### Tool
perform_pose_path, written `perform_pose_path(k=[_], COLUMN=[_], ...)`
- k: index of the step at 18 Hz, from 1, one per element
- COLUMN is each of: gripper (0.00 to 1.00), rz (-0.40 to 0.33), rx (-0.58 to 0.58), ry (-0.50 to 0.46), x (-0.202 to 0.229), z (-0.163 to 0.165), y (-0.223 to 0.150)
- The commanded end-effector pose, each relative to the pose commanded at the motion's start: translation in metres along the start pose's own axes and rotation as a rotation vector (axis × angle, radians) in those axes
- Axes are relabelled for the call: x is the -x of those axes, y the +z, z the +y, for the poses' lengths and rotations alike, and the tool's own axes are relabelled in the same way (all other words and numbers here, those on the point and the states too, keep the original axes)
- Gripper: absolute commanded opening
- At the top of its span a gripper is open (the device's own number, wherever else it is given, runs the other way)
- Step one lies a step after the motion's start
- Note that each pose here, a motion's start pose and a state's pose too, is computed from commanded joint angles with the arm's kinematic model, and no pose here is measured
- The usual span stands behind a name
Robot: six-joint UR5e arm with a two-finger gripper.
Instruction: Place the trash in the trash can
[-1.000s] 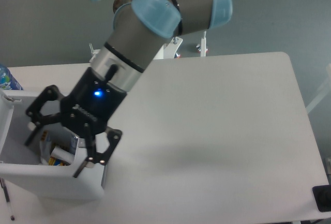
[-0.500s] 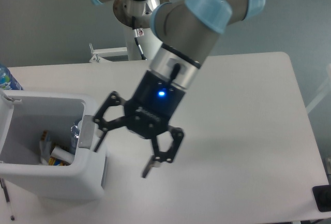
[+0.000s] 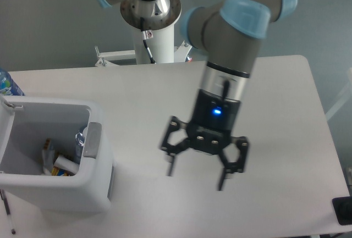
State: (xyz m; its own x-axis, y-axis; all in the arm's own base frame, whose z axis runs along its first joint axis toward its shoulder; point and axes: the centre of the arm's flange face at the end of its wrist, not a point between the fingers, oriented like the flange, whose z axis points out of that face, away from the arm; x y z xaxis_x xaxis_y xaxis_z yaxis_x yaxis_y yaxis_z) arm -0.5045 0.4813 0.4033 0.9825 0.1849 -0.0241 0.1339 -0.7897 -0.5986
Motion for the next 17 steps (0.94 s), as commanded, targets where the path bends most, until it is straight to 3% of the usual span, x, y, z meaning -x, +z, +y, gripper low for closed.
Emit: perform_pose_path(k=[4, 10, 17], gripper=[1.00, 1.00, 1.00], rz=[0.004, 0.003, -0.014], rx=[0.212, 0.475, 0.530], ry=[0.140, 0.397, 0.428], x=[0.047, 0.039, 0.031], z=[0.044, 0.052, 0.050], y=[-0.001, 0.019, 0.026])
